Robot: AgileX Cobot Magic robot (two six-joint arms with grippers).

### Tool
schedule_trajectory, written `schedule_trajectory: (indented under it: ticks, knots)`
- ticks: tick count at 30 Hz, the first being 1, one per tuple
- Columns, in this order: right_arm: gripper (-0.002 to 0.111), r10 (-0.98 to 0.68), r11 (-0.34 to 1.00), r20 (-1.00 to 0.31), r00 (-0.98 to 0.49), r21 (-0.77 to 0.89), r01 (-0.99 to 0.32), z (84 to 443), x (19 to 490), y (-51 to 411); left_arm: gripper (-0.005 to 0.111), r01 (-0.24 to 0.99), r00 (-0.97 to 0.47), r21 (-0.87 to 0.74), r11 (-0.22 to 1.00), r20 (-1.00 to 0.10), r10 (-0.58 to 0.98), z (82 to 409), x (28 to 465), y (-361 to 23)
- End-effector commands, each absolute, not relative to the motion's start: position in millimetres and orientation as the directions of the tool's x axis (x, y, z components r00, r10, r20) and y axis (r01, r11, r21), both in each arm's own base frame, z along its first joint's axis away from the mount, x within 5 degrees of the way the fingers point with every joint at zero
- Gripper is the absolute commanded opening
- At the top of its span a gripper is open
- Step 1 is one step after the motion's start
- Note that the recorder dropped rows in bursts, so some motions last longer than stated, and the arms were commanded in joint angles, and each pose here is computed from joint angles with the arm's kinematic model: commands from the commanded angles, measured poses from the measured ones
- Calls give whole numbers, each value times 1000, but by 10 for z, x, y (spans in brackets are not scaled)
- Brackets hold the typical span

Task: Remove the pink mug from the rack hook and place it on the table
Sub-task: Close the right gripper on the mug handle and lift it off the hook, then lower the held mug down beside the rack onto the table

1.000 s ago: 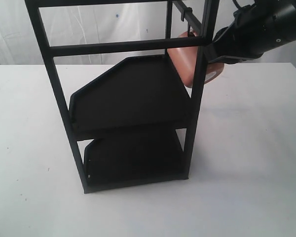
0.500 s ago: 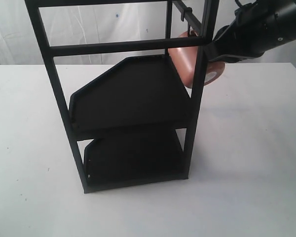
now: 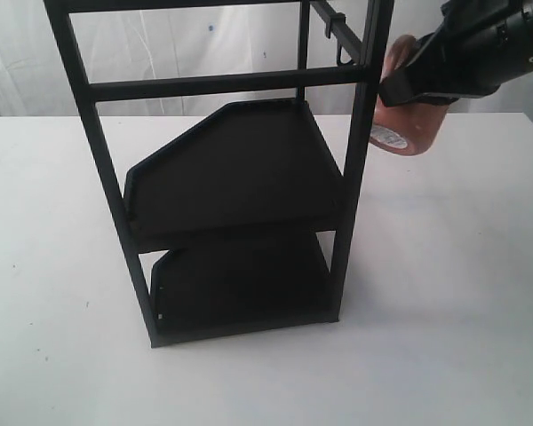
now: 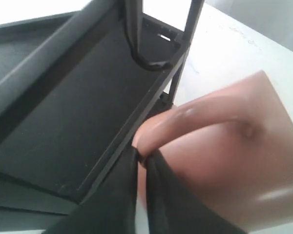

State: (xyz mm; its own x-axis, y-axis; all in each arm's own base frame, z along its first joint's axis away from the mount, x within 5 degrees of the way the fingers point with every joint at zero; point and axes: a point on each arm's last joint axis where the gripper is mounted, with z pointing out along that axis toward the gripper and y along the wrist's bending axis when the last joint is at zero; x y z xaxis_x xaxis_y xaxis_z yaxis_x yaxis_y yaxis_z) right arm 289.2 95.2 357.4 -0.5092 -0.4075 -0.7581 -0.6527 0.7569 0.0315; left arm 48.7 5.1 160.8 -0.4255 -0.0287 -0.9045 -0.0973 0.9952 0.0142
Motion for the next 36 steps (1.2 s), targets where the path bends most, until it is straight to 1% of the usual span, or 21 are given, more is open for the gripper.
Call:
schedule_trajectory:
  ticks: [1,5,8,10,14,16,23,28,31,36]
  knots:
    - [0,-430,766,-743,-512,-1,-642,3578,2872,915,0,-88,-440,11,996,-897,-29,1584,480,44]
    - [0,-463,801,-697,-548,-64,-595,3539,2860,821,0,-88,-440,11,996,-897,-29,1584,480,44]
    - [0,-470,827,-688,-553,-124,-548,3496,2815,739,0,-88,-440,11,996,-897,-29,1584,480,44]
    - [0,-457,843,-706,-541,-151,-516,3462,2770,699,0,-88,-440,11,996,-897,-29,1584,480,44]
    - [0,-418,869,-777,-471,-190,-458,3382,2697,652,0,-88,-440,11,996,-897,-29,1584,480,44]
    - [0,-397,883,-811,-429,-210,-419,3285,2665,623,0,-88,-440,11,996,-897,-29,1584,480,44]
    - [0,-273,942,-892,-360,-172,-288,2844,2595,558,0,-88,-440,11,996,-897,-29,1584,480,44]
    - [0,-290,934,-913,-285,-206,-290,2545,2440,653,0,-88,-440,11,996,-897,-29,1584,480,44]
    - [0,-320,916,-919,-229,-237,-324,2468,2358,755,0,-88,-440,11,996,-897,-29,1584,480,44]
    - [0,-353,889,-915,-196,-264,-374,2422,2290,861,0,-88,-440,11,996,-897,-29,1584,480,44]
